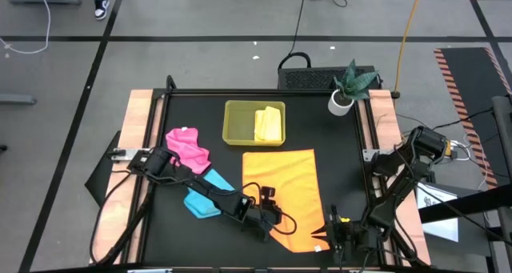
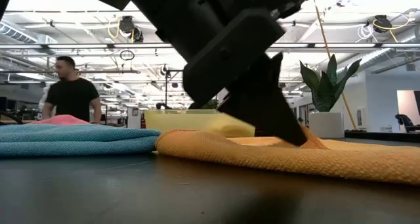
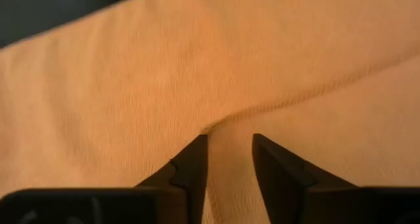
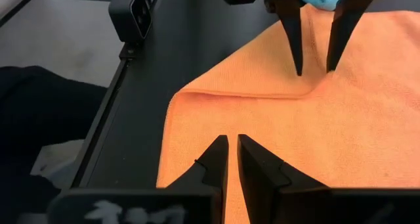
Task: Fold microfiber towels
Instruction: Fold the orange microfiber cloth
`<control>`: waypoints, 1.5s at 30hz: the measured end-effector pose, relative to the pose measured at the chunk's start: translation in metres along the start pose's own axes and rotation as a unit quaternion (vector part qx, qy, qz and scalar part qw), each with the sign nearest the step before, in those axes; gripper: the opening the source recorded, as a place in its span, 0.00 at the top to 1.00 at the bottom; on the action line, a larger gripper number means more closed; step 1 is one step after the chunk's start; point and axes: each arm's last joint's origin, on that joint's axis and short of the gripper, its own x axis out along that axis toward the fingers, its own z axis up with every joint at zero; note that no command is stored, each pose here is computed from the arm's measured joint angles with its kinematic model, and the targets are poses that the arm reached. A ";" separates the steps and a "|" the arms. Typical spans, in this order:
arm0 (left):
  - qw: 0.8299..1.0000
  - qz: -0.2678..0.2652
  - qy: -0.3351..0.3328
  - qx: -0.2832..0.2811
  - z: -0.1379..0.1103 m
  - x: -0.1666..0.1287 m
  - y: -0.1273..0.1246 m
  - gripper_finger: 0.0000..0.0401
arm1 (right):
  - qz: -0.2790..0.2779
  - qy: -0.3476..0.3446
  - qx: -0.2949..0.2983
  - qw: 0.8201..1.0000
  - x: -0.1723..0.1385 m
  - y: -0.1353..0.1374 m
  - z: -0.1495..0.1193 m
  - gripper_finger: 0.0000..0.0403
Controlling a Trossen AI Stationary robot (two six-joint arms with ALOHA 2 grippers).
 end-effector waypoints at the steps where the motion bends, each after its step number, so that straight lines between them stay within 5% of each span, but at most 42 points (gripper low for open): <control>1: 1.000 0.000 -0.006 0.000 0.001 0.000 0.000 0.72 | 0.000 0.000 0.000 1.000 0.000 0.000 0.000 0.94; 12: 1.000 0.002 -0.014 -0.007 0.003 0.001 0.004 0.77 | 0.000 -0.001 -0.020 1.000 0.000 0.000 0.000 0.94; 22: 0.995 -0.053 -0.030 -0.074 0.002 0.020 0.025 0.51 | 0.002 -0.002 -0.020 1.000 0.000 0.000 0.000 0.94; 27: 0.994 -0.083 -0.019 -0.073 -0.001 0.022 0.027 0.47 | 0.005 -0.004 -0.021 1.000 0.000 0.001 0.001 0.94; 34: 0.993 -0.104 -0.015 -0.050 -0.001 0.020 0.020 0.60 | 0.008 -0.006 -0.018 1.000 0.000 0.002 0.001 0.94; 45: 0.999 -0.041 -0.021 -0.018 0.007 -0.004 -0.001 0.97 | 0.010 -0.008 -0.020 1.000 0.000 0.002 0.002 0.94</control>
